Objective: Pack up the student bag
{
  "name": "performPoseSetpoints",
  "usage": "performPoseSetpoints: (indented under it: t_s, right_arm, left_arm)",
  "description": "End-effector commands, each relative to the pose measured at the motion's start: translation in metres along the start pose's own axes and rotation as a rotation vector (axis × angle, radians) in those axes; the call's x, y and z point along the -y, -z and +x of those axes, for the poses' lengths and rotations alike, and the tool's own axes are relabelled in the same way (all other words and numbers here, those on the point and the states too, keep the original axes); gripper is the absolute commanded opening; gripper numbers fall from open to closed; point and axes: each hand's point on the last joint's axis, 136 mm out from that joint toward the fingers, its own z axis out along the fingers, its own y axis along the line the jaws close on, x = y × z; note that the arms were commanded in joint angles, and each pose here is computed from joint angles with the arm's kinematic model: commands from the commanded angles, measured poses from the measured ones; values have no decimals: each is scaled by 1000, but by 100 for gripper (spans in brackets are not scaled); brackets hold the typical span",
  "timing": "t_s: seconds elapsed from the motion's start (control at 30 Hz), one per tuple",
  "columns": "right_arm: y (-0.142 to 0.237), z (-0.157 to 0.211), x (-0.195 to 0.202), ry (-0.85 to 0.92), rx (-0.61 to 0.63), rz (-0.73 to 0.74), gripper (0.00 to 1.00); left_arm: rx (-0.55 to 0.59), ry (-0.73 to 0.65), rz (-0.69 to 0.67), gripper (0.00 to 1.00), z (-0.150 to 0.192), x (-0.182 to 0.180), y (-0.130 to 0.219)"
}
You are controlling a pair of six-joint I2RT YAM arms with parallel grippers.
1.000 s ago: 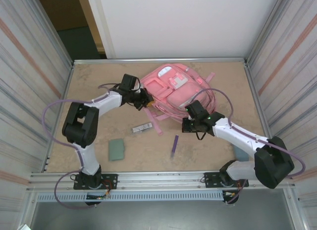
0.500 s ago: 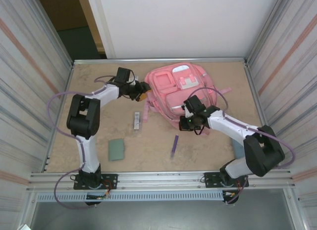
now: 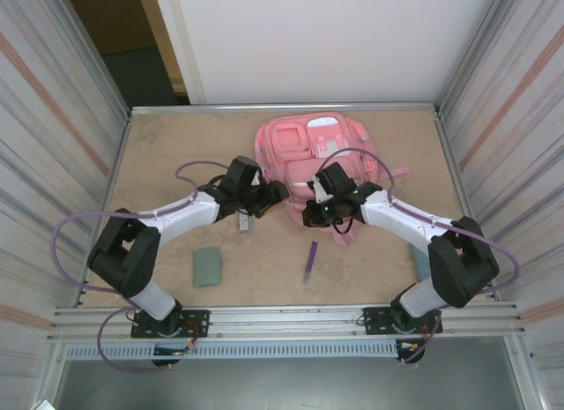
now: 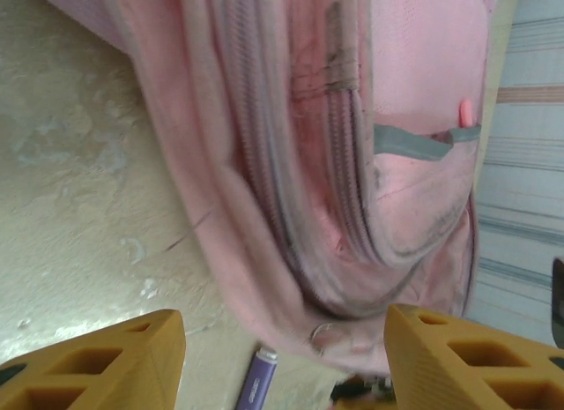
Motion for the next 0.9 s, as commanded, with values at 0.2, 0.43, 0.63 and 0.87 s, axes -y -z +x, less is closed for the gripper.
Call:
performPoseSetpoints:
  t_s: [0.2,0.43,0.63,0.87]
  right_arm:
    - [1,-4,-27,75,3,-58,0]
    - [18,15,37,41,-49,144,0]
    - [32,29,82,-56,-86,226,0]
    - [15,9,52,-72,-59,88,0]
  left_arm:
    - [162,101,-35,35,-19,-5,-32]
    - [110,-39,-13,0,-48,0,-11]
    - [-60,-198,3,0,-67,6,-12]
    - [-77,-167,10,29,-117,-3,-32]
